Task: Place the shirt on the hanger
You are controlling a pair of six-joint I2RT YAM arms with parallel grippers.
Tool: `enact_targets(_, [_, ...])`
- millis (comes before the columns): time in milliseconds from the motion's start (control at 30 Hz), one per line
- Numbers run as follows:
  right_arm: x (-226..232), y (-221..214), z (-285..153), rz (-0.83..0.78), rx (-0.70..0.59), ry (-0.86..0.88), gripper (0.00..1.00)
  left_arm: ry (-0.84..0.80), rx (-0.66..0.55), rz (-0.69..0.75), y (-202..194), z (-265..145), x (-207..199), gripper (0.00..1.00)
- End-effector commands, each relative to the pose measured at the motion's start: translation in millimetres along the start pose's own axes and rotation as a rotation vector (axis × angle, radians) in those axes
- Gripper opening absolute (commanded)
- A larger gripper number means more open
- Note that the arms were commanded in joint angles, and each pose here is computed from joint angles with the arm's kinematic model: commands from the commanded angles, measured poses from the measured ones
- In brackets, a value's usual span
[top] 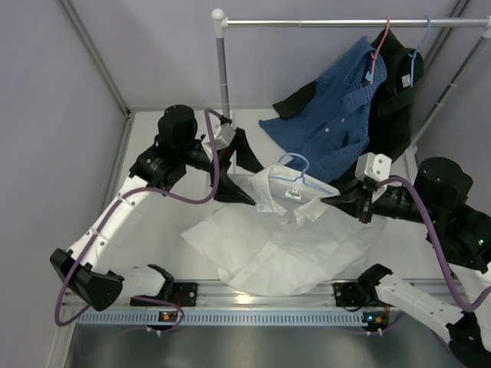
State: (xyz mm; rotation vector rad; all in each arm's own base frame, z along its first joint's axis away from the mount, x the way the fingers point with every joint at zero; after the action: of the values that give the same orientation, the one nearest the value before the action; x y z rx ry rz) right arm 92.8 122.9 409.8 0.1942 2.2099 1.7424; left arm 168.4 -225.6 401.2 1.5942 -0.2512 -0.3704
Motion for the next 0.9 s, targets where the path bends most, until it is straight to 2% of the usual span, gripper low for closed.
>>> enact_targets(0, [-8.8,18.6,-13.6,-0.053,-0.07,-0.133,0.0,0.101,-0.016,0.148,28.1,-3.9,-2.3,0.98])
enact_targets(33, [-9.9,18.7,-14.8,-0.051,-0.07,-0.15,0.0,0.131,-0.021,0.156,34.8,-5.3,-4.7,0.98])
enact_targets(167, [-24.9,20.2,-18.9,-0.037,-0.067,-0.298,0.0,0.52,-0.067,0.182,60.9,-24.5,-0.9,0.98])
enact_targets(200, [-28.8,22.3,-20.6,-0.033,-0.075,-0.338,0.0,0.771,-0.112,0.173,70.5,-41.4,9.3,0.98])
enact_targets(267, [-43.6,26.8,-28.5,0.023,-0.093,-0.507,0.0,1.059,-0.214,0.165,88.3,-69.6,-2.6,0.98])
enact_targets(300, [-51.2,33.7,-31.6,0.042,-0.126,-0.579,0.0,1.345,-0.308,0.112,93.9,-98.2,-1.8,0.98])
enact_targets(367, [-65.4,47.1,-45.2,0.147,-0.168,-0.763,0.0,1.59,-0.396,0.058,92.9,-127.6,-25.1,0.98])
enact_targets(400, [-74.2,47.8,-38.6,0.188,-0.147,-0.794,0.0,1.664,-0.399,0.036,84.8,-135.8,-30.6,0.98])
enact_targets(433, [-76.9,61.0,-43.8,0.219,-0.183,-0.825,0.0,1.741,-0.391,0.018,76.2,-144.7,-37.4,0.98])
enact_targets(500, [-95.1,63.1,-26.4,0.279,-0.138,-0.862,0.0,1.755,-0.405,0.019,66.0,-149.7,-60.8,0.98])
enact_targets(533, [-98.4,72.4,-29.8,0.298,-0.143,-0.888,0.0,1.756,-0.361,-0.009,46.1,-148.6,-60.5,0.98])
enact_targets(567, [-115.7,66.7,-16.4,0.321,-0.082,-0.951,0.0,1.755,-0.328,-0.034,31.6,-148.2,-65.6,0.98])
enact_targets(600, [-122.7,67.2,-12.7,0.334,-0.069,-0.984,0.0,1.744,-0.348,-0.028,24.1,-149.8,-82.1,0.98])
enact_targets(633, [-134.5,76.4,-8.4,0.352,-0.084,-1.035,0.0,1.708,-0.314,-0.038,2.4,-146.6,-90.0,0.98])
enact_targets(667, [-142.4,70.6,-1.2,0.373,-0.06,-1.072,0.0,1.676,-0.265,-0.065,-11.7,-141.3,-83.4,0.98])
enact_targets(733, [-153.0,84.3,3.9,0.388,-0.096,-1.101,0.0,1.563,-0.204,-0.057,-39.3,-130.8,-91.4,0.98])
enact_targets(767, [-167.2,79.9,15.5,0.394,-0.058,-1.164,0.0,1.433,-0.18,-0.056,-47.9,-117.2,-94.3,0.98])
enact_targets(833, [-176.2,96.1,17.2,0.385,-0.096,-1.211,0.0,1.308,-0.16,-0.044,-61.7,-105.4,-102.7,0.98])
enact_targets(867, [-187.4,92.2,28.4,0.379,-0.065,-1.246,0.0,1.262,-0.128,-0.066,-77.9,-99.6,-100.2,0.98])
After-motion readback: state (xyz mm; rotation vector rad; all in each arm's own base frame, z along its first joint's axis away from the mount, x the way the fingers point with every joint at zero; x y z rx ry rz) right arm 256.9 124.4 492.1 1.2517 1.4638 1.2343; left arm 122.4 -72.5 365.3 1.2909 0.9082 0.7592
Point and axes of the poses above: each gripper's point midway between its finger pads, its own z axis out along the fingers, its own x axis along the line the jaws close on, y = z × x, the point moved 7 cm from there along -z, back along the fingers
